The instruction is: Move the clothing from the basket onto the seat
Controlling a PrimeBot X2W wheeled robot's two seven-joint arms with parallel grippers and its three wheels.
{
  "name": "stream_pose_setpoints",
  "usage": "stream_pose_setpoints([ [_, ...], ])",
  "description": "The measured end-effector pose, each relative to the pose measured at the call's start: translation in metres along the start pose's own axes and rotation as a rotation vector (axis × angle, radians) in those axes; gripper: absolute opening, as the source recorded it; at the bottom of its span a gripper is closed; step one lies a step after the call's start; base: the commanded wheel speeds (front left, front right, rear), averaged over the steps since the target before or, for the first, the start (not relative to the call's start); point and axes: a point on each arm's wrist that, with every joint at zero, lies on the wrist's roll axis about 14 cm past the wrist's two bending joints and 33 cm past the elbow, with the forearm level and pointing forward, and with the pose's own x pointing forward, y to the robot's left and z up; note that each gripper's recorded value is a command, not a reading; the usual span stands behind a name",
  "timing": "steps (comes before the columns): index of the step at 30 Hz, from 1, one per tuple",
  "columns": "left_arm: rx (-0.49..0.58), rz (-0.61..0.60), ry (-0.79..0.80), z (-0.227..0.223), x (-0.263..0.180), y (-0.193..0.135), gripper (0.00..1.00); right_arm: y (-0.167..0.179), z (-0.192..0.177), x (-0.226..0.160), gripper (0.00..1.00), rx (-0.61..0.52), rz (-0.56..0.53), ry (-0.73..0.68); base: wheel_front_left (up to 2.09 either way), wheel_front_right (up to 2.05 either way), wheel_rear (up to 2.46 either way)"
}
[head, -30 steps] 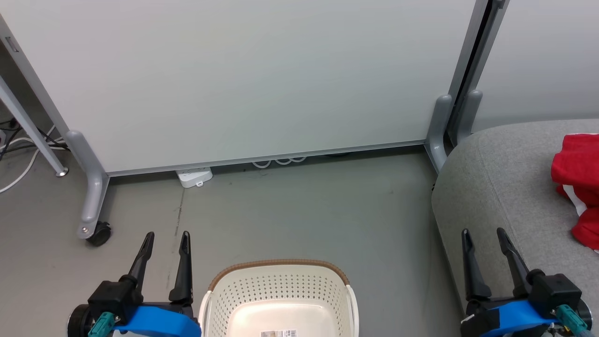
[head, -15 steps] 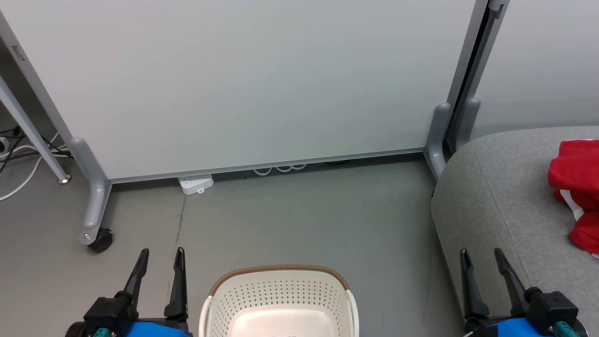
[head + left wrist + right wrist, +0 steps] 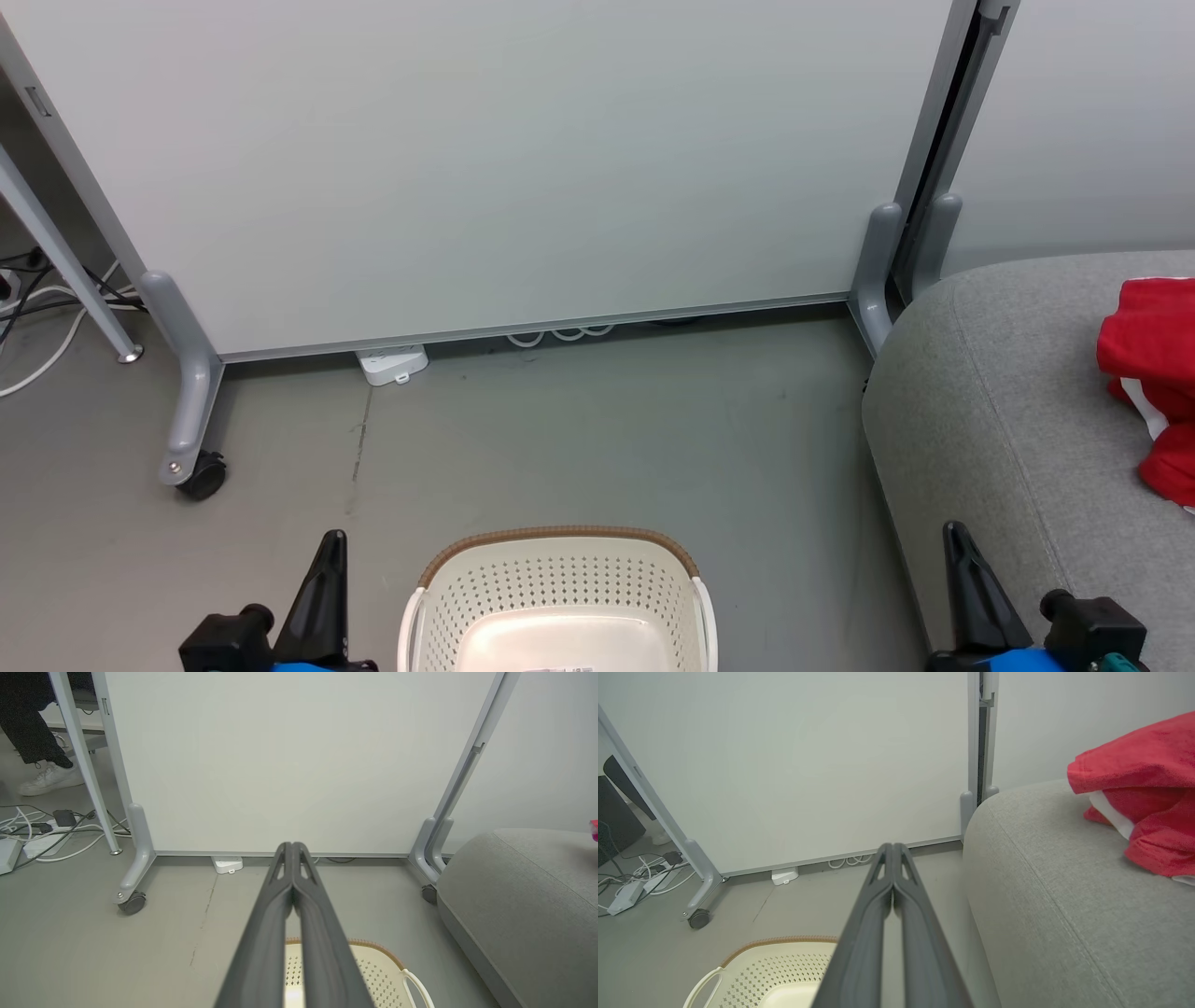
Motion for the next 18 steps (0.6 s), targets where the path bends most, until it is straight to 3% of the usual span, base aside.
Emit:
stream_pose_setpoints([
  [18, -0.322, 0.084, 0.035, -0.004, 0.002, 0.016, 0.00, -0.015, -0.002, 0.002, 0.00, 0.331, -0.088, 0.019, 0.00, 0.00, 0.00],
])
